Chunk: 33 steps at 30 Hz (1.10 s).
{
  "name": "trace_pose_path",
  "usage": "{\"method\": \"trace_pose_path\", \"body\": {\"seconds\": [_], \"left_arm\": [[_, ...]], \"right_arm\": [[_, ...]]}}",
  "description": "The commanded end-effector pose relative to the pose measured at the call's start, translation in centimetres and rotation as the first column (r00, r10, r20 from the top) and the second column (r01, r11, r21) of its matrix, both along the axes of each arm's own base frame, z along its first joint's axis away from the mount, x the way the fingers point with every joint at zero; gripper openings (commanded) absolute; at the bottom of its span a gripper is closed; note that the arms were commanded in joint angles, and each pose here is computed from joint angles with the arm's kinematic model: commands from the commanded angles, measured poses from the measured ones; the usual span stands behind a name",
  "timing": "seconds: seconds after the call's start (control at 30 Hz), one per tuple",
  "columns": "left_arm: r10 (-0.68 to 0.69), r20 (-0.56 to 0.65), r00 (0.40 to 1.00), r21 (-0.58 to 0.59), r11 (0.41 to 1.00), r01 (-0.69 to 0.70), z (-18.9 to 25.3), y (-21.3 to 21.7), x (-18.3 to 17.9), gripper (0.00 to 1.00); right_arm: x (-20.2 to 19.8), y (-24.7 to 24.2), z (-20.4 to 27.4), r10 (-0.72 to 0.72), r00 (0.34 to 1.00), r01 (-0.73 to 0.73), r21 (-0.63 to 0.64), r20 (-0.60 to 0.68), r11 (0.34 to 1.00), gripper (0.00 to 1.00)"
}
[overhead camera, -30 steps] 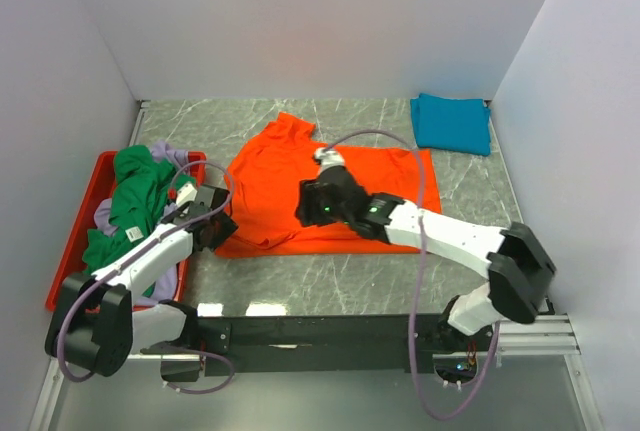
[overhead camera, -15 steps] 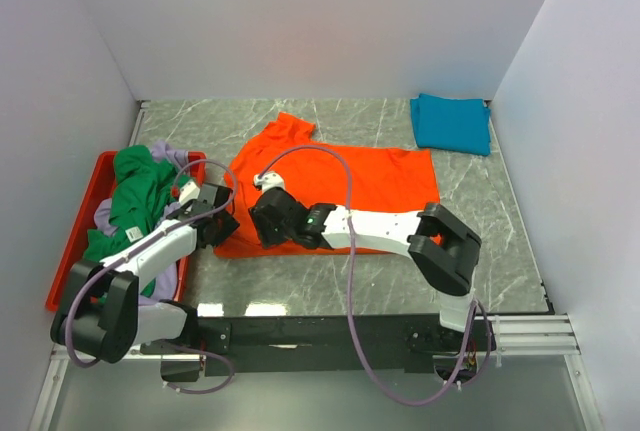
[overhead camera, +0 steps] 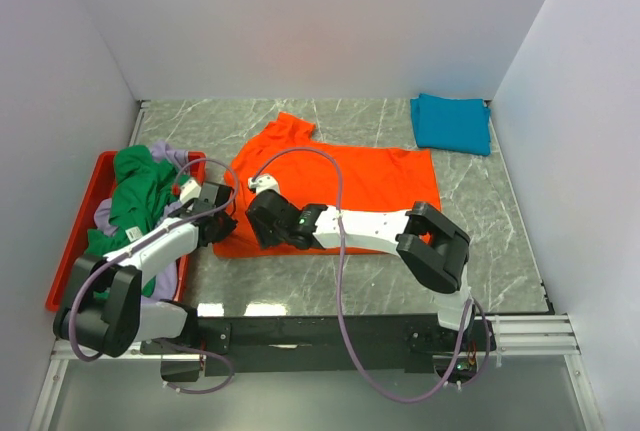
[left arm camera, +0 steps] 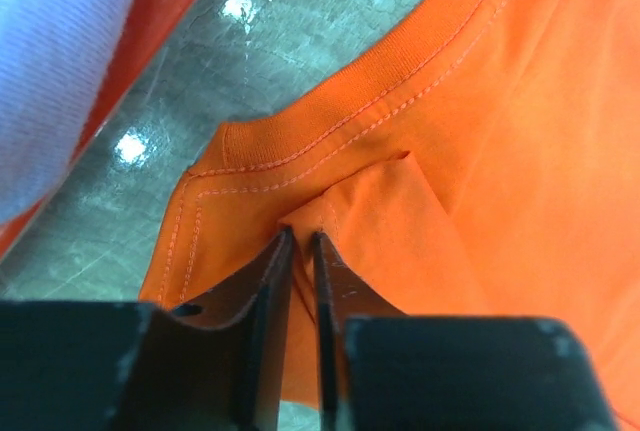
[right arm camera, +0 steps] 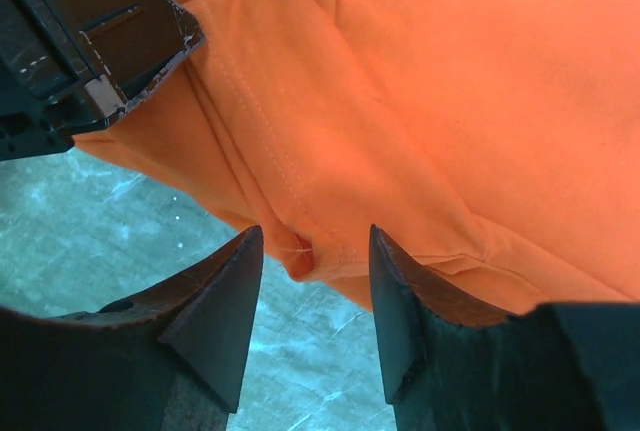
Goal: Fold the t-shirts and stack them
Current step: Fold the tshirt
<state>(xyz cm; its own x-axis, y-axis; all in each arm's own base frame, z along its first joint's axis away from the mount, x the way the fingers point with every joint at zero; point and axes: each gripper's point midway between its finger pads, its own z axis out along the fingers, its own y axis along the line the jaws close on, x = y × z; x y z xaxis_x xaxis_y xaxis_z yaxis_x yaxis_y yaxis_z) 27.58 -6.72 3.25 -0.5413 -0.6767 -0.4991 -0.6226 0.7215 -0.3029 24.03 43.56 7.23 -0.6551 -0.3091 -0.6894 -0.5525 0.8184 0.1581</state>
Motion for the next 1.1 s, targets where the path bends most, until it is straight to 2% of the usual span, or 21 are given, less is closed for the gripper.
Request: {"method": "trace_pose_path", "body": {"seconds": [0.0, 0.1, 0.13, 0.23, 0.43, 0.57, 1.07], "left_arm": [[-0.003, 0.070, 0.998, 0.005, 1.000, 0.002, 1.8, -0.2, 2.0, 0.19], [-0.006, 0.082, 0.997, 0.002, 1.000, 0.005, 2.2, -0.3, 2.3, 0.13], [-0.007, 0.085, 0.996, 0.002, 1.000, 0.007, 2.3, -0.3, 2.3, 0.08], [-0.013, 0.094, 0.996, 0.000, 1.000, 0.013, 2.7, -0.4, 2.5, 0.01], [-0.021, 0.109, 0.994, -0.004, 1.000, 0.022, 3.4, -0.5, 2.7, 0.01], [-0.025, 0.117, 0.993, -0.009, 1.000, 0.026, 3.7, -0.6, 2.8, 0.01], [-0.036, 0.147, 0.989, -0.022, 0.999, 0.040, 5.3, -1.0, 3.4, 0.01]], "right_arm": [[-0.2, 0.8, 0.2, -0.001, 1.000, 0.001, 0.010, 0.010, 1.000, 0.53], [-0.6, 0.8, -0.4, 0.003, 1.000, -0.003, 0.000, 0.001, 1.000, 0.50], [-0.7, 0.8, -0.6, 0.003, 1.000, -0.003, -0.003, -0.001, 1.000, 0.49], [-0.8, 0.7, -1.3, 0.001, 1.000, -0.001, -0.015, -0.012, 1.000, 0.47], [-0.9, 0.6, -1.7, -0.006, 1.000, 0.006, -0.018, -0.018, 1.000, 0.45], [-0.7, 0.2, -2.0, -0.027, 1.000, 0.026, -0.041, -0.012, 0.999, 0.39], [-1.0, -1.1, -2.2, -0.037, 0.999, 0.038, -0.081, 0.016, 0.996, 0.41]]}}
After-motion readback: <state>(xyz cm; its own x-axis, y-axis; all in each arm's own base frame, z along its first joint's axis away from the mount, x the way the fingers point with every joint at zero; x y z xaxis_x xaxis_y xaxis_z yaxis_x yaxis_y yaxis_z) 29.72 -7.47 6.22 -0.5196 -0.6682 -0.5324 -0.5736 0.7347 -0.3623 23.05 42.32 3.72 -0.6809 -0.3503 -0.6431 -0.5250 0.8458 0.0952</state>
